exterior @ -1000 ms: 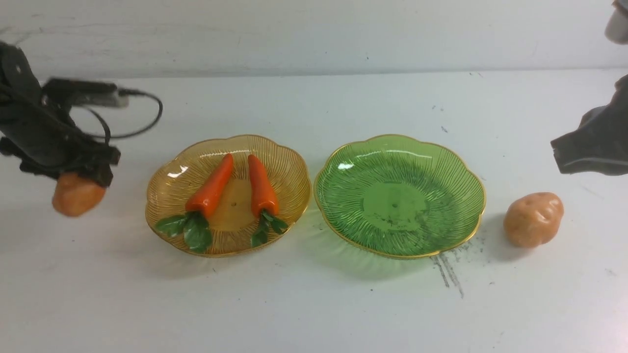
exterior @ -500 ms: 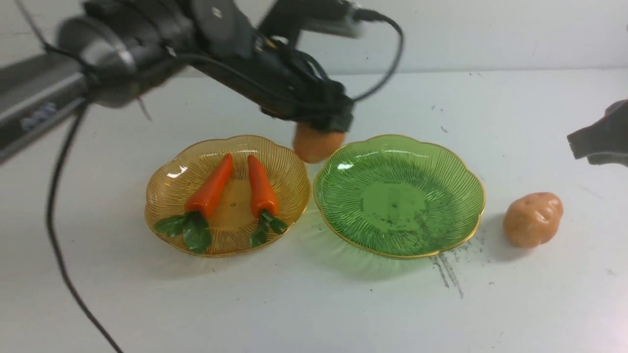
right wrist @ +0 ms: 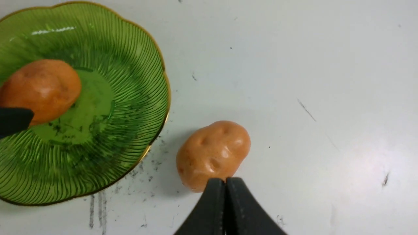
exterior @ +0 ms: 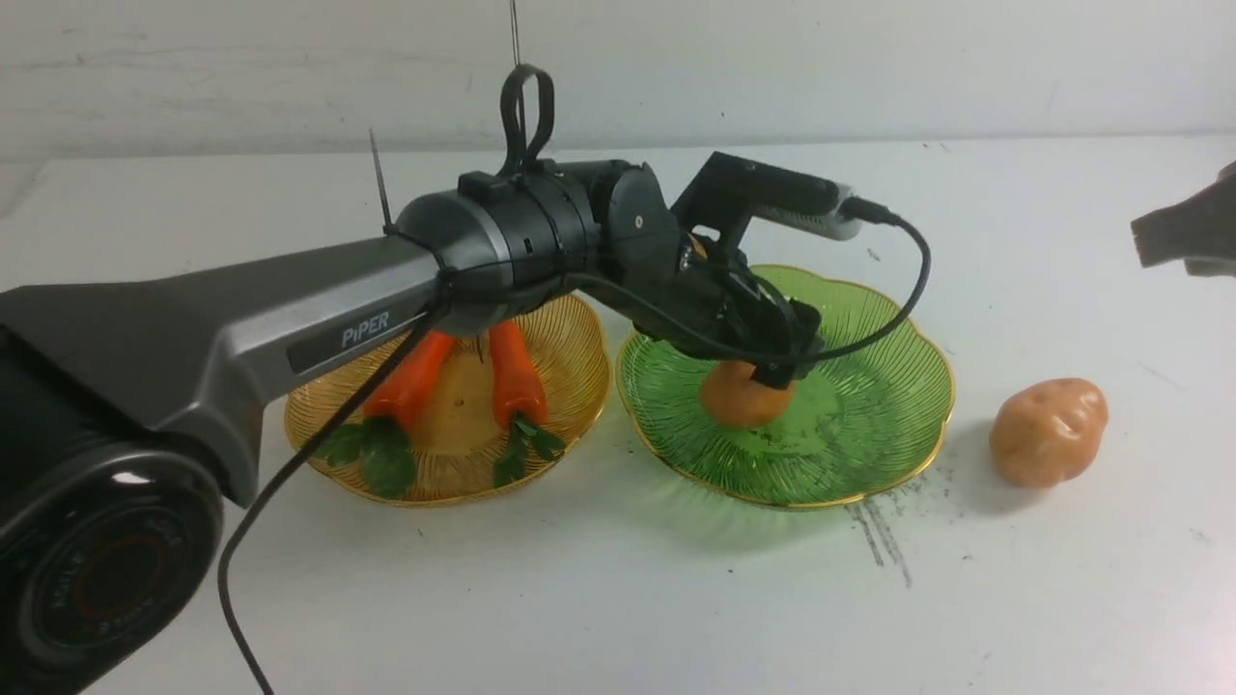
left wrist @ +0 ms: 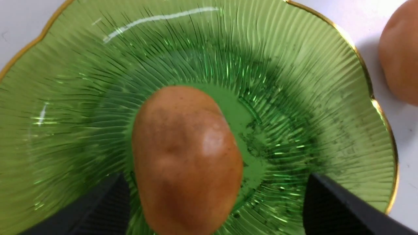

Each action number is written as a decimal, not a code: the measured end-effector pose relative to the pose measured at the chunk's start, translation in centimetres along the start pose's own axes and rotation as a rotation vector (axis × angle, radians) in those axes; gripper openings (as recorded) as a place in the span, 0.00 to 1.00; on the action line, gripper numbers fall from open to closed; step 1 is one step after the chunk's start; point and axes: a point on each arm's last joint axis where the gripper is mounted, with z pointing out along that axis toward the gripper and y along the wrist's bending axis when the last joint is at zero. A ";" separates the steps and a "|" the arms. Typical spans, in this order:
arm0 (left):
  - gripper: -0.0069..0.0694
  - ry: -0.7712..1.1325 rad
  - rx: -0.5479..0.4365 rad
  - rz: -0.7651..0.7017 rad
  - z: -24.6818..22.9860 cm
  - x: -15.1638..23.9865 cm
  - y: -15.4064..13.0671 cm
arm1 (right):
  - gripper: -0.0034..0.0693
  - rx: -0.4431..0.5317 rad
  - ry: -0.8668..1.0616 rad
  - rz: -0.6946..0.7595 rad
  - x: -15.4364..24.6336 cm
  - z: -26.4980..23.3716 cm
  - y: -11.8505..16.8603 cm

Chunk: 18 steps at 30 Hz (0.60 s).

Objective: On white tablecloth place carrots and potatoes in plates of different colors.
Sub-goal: 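Pick up the potato beside the plates and place it on a plate, then put the potato onto the plate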

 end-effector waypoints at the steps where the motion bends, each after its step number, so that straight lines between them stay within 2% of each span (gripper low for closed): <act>1: 0.96 0.004 0.002 0.015 -0.7 -0.5 -0.2 | 0.03 0.008 0.013 0.028 0.0 0.4 -0.5; 3: 0.83 -0.013 -0.002 0.045 -3.3 -2.0 -0.7 | 0.03 0.003 0.058 0.105 0.0 2.0 -1.9; 4: 0.72 -0.025 -0.006 0.059 -4.9 -2.8 -1.1 | 0.03 -0.003 0.100 0.161 0.1 3.1 -2.7; 6: 0.41 -0.051 -0.031 0.098 -8.6 -4.0 -1.7 | 0.06 -0.043 0.155 0.215 0.3 5.1 -3.8; 7: 0.29 -0.072 -0.047 0.122 -10.8 -4.8 -2.0 | 0.08 -0.068 0.172 0.234 0.4 5.9 -3.9; 8: 0.20 -0.087 -0.065 0.141 -12.5 -5.1 -2.2 | 0.11 -0.113 0.189 0.247 0.4 7.3 -3.9; 10: 0.12 -0.106 -0.105 0.172 -15.9 -5.4 -2.6 | 0.20 -0.167 0.193 0.237 0.3 9.2 -3.5; 13: 0.09 -0.070 -0.161 0.188 -19.3 -4.9 -2.7 | 0.36 -0.186 0.186 0.221 0.2 11.8 -3.2; 15: 0.09 -0.040 -0.193 0.187 -20.9 -4.4 -2.7 | 0.56 -0.164 0.188 0.255 0.4 14.0 -3.3; 18: 0.09 -0.018 -0.227 0.182 -22.9 -3.6 -2.8 | 0.77 -0.129 0.218 0.309 1.0 16.5 -3.5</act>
